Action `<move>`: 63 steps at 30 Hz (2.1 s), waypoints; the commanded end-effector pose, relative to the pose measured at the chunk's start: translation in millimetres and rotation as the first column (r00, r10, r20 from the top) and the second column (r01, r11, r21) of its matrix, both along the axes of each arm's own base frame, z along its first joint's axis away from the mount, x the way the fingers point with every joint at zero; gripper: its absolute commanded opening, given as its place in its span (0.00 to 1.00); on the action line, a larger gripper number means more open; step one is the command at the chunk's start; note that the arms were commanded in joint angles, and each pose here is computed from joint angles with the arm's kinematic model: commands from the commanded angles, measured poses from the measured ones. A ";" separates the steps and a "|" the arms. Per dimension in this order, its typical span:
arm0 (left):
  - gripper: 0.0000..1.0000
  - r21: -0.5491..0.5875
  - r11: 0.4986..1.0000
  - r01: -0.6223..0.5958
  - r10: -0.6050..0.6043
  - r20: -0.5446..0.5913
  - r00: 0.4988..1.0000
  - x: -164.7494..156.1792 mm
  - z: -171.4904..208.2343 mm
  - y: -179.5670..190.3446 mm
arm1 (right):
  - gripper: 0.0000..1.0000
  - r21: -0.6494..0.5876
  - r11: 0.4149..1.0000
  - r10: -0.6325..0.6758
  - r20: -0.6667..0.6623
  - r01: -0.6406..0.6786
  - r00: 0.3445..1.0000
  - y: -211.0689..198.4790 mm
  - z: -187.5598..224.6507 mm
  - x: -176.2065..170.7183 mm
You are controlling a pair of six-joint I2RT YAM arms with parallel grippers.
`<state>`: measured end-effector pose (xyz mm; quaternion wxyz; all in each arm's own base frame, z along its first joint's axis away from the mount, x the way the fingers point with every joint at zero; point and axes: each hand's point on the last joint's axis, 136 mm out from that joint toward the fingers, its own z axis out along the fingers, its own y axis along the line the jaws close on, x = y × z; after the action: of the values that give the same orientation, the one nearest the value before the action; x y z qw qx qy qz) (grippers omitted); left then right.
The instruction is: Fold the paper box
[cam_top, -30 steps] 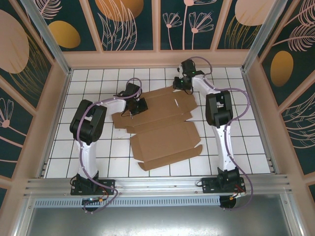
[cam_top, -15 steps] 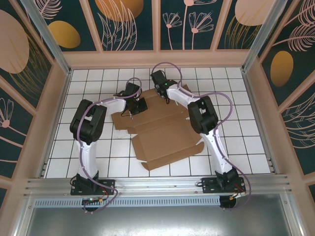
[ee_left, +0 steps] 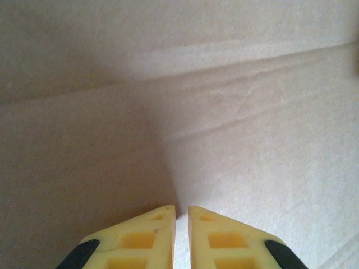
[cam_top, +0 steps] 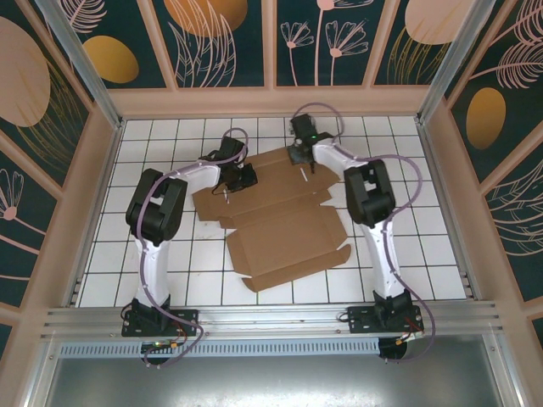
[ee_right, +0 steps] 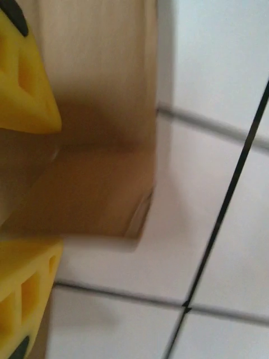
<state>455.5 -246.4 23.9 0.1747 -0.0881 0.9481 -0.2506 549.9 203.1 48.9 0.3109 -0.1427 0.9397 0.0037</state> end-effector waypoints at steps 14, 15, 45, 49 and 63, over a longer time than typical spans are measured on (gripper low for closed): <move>0.17 0.023 0.992 0.122 -0.122 -0.019 0.992 17.8 -21.1 -14.8 | 0.71 0.673 0.734 0.129 -0.270 0.091 0.954 -66.8 4.6 -58.9; 0.17 0.018 0.992 0.124 -0.124 -0.018 0.992 17.8 -21.1 -15.8 | 0.71 0.695 0.714 0.155 -0.282 0.090 0.947 -62.3 0.8 -62.8; 0.25 -0.029 0.999 0.040 -0.037 0.095 0.995 11.0 45.3 -4.7 | 0.12 0.435 0.891 -0.005 -0.272 0.127 0.962 -90.5 17.0 -64.9; 0.27 -0.035 0.999 -0.004 0.006 0.071 0.997 -0.7 46.7 10.5 | 0.09 0.293 0.949 -0.041 -0.247 0.115 0.968 -95.2 22.8 -61.5; 0.21 -0.080 0.997 0.019 -0.020 -0.018 1.000 -8.2 -0.8 7.3 | 0.06 -0.151 0.987 -0.088 -0.211 0.057 0.974 -50.0 34.4 -47.6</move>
<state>448.9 -230.3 23.3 0.1636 -0.0883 0.9461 -0.2651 515.2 153.1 101.9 0.2414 -0.1142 0.9633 0.0257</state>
